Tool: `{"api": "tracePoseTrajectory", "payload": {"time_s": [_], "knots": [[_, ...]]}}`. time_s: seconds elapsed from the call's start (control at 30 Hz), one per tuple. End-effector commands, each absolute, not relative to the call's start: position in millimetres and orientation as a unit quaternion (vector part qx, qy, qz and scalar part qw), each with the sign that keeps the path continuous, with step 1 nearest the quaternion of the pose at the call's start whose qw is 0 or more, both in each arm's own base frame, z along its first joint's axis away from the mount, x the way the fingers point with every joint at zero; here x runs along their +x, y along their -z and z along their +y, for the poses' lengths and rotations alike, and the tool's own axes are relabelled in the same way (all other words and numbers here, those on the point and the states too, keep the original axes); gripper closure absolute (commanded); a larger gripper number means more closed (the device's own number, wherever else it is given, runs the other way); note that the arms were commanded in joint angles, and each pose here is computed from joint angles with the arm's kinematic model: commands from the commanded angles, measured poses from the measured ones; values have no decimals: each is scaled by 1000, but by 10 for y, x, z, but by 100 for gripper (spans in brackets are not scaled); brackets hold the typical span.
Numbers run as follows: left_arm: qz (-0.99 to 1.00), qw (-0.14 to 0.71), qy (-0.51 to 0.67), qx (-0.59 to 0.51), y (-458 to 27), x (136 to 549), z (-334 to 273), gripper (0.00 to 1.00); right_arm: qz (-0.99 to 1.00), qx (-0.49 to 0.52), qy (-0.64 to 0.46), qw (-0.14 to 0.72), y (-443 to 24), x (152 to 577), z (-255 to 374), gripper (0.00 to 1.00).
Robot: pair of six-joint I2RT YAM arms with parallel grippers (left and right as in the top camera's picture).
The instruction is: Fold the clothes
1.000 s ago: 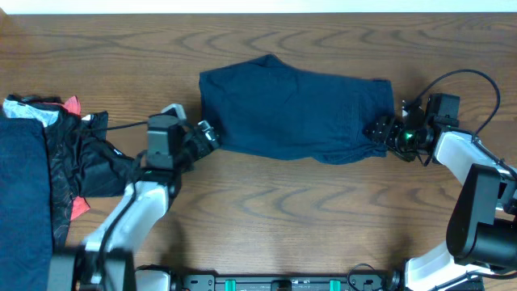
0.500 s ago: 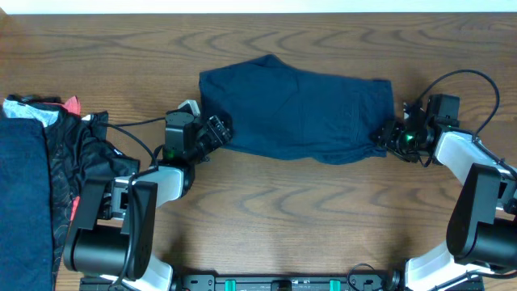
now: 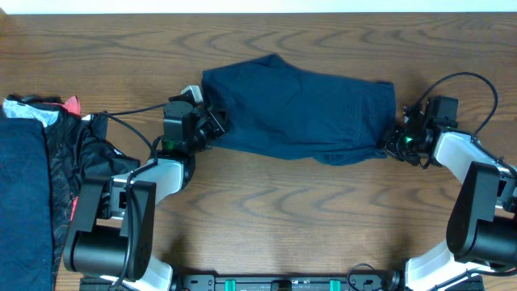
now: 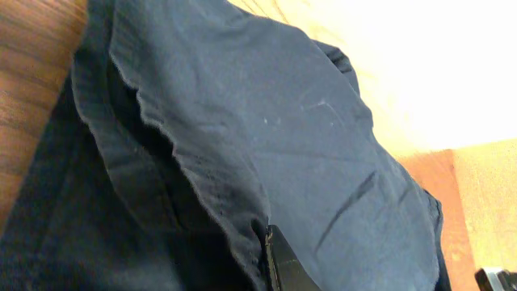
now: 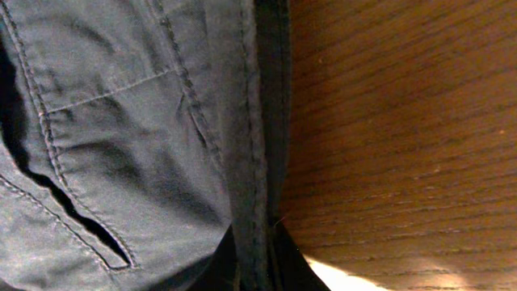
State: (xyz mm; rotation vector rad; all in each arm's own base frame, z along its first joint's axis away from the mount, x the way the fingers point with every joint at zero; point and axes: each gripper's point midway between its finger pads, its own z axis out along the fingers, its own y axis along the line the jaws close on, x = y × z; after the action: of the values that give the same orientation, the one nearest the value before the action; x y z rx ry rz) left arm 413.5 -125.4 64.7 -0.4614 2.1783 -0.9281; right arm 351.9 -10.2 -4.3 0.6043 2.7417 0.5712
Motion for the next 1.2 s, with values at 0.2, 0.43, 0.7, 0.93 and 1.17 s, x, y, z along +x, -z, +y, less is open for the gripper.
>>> {"api": "tracePoseTrajectory", "payload": {"time_s": [0.2,0.43,0.7,0.93,1.17], "knots": [[830,422,353,-92,-1396,4019,-1284,94,957,221,-160,105,326,3329,-181,98],[874,395,253,-127,-1369,3636,-941,94,956,220,-160,107,324,3338,-183,98],[936,258,177,-160,-744,3109,-757,91,957,221,-158,107,327,3335,-195,99],[962,135,166,-170,-231,2770,-808,90,957,223,-156,101,334,3310,-199,99],[962,124,167,-176,19,2870,-806,39,956,227,-155,104,332,3309,-260,1]]}}
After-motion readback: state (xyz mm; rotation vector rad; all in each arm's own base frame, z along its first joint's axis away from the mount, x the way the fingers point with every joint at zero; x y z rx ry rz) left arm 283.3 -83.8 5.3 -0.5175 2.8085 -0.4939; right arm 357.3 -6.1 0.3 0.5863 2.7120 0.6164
